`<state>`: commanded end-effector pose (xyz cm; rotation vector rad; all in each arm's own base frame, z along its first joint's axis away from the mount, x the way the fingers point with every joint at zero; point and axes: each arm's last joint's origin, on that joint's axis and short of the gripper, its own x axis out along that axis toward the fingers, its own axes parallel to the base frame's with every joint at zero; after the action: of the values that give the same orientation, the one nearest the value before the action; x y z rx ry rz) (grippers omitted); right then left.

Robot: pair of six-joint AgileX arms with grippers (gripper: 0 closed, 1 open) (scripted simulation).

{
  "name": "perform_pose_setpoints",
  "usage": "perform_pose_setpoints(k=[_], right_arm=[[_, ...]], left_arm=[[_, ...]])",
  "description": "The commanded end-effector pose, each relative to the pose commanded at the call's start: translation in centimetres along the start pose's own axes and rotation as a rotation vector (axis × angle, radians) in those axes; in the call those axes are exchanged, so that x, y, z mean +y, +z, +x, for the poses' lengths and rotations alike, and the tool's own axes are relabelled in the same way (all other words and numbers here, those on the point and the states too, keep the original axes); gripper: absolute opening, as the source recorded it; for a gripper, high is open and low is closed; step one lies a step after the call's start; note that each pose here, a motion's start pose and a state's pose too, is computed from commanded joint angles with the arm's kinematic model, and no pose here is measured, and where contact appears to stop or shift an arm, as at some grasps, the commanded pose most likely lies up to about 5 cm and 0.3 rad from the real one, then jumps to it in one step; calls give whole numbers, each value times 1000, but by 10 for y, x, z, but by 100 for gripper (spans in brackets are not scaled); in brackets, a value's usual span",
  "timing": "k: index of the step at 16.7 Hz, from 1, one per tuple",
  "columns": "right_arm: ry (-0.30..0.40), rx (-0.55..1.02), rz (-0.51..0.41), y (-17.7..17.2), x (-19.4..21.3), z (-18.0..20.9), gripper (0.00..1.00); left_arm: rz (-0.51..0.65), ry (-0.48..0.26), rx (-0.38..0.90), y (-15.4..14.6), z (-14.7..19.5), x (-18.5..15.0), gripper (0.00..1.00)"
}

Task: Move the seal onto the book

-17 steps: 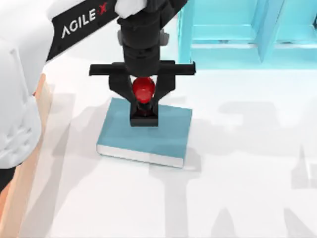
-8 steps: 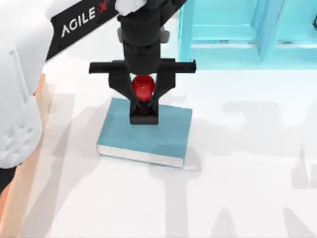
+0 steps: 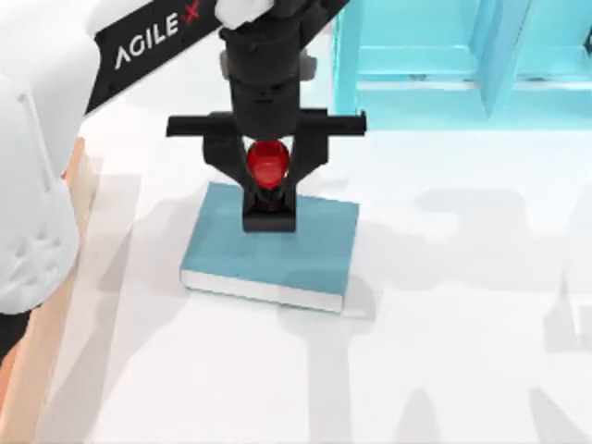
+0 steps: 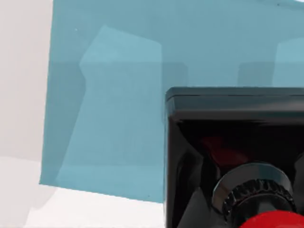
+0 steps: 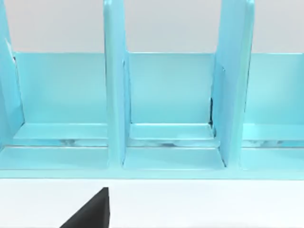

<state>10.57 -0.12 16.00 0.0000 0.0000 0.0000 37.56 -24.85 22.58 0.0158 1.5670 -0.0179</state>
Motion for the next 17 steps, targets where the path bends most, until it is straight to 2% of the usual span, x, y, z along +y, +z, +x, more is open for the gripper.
perform_pose_setpoints(k=[8,17], right_arm=[[0,0,0,0,0,0,100],[0,0,0,0,0,0,100]], left_arm=[[0,0,0,0,0,0,98],[-1,0,0,0,0,1,100]])
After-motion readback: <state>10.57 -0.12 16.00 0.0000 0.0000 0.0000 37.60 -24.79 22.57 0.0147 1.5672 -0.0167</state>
